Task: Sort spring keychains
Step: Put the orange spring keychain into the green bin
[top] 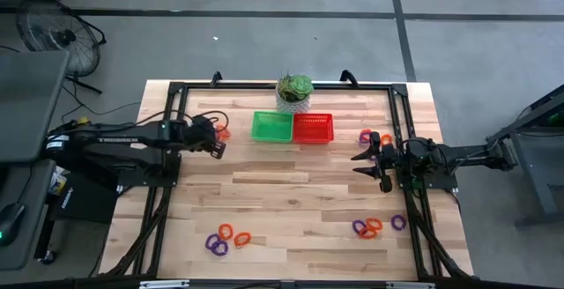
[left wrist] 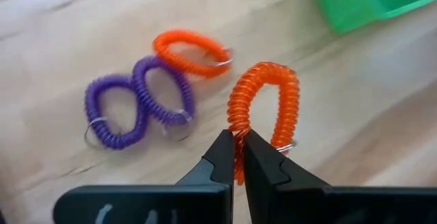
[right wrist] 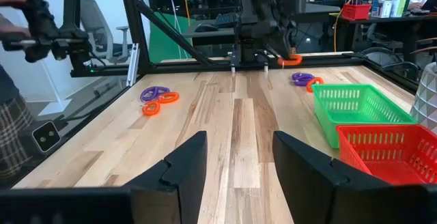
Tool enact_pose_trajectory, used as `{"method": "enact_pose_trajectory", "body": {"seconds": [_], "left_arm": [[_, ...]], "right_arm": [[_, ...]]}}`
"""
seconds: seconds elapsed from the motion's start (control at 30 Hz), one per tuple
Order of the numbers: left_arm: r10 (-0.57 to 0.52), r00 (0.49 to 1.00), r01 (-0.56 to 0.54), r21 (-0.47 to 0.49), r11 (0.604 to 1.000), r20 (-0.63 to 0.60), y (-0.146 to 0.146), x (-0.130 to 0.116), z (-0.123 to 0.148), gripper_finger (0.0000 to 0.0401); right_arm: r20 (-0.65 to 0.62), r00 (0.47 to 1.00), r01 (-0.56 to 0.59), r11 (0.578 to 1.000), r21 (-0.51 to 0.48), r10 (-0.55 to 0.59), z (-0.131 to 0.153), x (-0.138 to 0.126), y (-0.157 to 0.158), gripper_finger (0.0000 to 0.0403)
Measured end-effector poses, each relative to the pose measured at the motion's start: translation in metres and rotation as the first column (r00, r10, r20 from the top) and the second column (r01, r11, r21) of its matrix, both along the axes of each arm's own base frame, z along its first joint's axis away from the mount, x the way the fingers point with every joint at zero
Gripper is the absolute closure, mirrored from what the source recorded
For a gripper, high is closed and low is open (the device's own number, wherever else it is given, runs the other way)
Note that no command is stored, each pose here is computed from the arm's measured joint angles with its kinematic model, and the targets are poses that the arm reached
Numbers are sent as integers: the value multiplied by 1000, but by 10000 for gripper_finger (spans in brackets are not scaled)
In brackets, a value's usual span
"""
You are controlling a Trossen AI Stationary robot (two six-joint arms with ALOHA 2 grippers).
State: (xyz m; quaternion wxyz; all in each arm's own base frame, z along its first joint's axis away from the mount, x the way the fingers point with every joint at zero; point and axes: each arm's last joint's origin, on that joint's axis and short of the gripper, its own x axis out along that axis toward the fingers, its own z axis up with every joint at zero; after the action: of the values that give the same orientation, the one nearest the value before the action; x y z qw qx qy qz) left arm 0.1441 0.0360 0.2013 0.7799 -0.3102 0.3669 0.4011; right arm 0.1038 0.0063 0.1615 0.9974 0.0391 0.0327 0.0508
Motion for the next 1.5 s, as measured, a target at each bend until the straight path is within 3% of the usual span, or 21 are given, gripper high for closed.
{"method": "enact_pose_trajectory", "body": {"seconds": [0.33,0.57,0.7,0.87,1.1,1.27,1.5], "left_arm": [[-245,969,245,40,969,15,1,23,39,396],[-502,861,505,19,863,-77,4,58,47,396],[-587,799,592,4,806,-135,8,81,46,396],[-604,766,625,37,780,-218,14,107,45,397],[-525,812,571,162,805,-254,36,133,46,397],[-495,826,556,247,794,-267,46,145,40,397],[-496,801,586,268,765,-336,61,159,20,397]], "right_arm": [[0,1000,0,1000,0,0,0,0,0,247],[0,1000,0,1000,0,0,0,0,0,241],[0,1000,0,1000,0,0,0,0,0,240],[0,1000,0,1000,0,0,0,0,0,244],[0,1000,0,1000,0,0,0,0,0,240],[0,1000,0,1000,0,0,0,0,0,243],[0,1000,0,1000,0,0,0,0,0,246]]}}
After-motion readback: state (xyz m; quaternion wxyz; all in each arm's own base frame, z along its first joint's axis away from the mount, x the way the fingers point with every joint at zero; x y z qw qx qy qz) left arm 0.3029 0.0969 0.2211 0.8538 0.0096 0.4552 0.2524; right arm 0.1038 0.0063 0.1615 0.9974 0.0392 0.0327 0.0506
